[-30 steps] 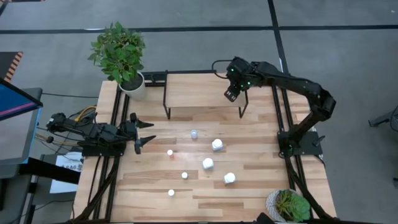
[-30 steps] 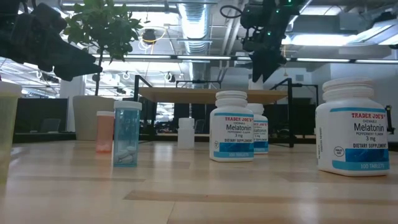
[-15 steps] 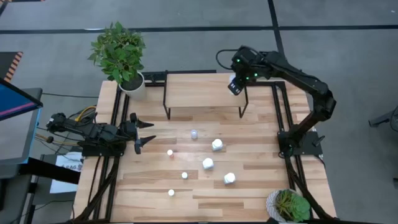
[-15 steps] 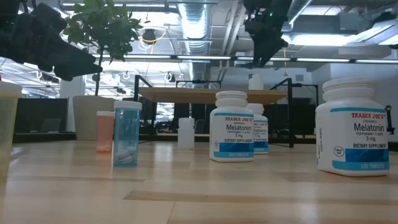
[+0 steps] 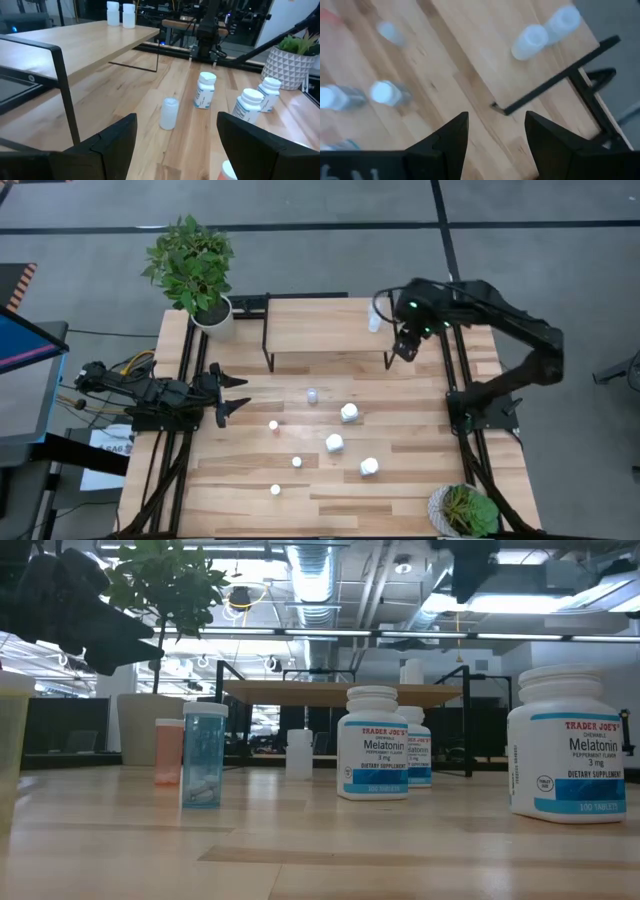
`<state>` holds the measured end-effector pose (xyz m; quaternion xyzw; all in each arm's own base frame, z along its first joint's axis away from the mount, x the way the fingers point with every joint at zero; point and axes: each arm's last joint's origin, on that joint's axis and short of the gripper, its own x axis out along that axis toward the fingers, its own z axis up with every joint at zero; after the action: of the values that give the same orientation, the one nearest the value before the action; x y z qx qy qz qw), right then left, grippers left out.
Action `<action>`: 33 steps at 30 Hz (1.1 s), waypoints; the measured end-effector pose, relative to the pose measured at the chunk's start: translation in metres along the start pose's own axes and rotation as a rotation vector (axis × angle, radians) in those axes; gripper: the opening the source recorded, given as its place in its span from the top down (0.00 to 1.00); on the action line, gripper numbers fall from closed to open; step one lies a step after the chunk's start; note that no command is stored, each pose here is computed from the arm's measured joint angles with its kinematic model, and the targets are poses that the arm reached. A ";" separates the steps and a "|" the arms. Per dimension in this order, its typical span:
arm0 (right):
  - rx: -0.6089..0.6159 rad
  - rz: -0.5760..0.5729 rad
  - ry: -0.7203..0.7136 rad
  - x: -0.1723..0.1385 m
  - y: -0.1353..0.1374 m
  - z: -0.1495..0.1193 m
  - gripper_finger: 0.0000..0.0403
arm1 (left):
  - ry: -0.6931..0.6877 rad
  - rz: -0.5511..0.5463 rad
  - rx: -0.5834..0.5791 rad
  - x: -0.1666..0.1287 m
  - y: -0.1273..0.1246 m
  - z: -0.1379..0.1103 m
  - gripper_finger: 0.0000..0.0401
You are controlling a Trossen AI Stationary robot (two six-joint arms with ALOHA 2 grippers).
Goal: Pick and place medicine bottles onto shelf by color
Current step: Put the transparent medicine bottle on the shelf aligned with the other transparent medicine bottles
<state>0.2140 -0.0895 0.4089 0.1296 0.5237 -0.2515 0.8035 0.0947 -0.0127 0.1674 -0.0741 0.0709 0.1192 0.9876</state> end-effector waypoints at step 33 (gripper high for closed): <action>-0.262 0.271 -0.443 0.181 0.164 0.032 0.47 | 0.001 0.001 -0.012 0.000 0.000 0.000 0.34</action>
<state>0.3861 -0.0156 0.2492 0.0353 0.3415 -0.0943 0.9345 0.0947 -0.0127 0.1672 -0.0802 0.0705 0.1199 0.9870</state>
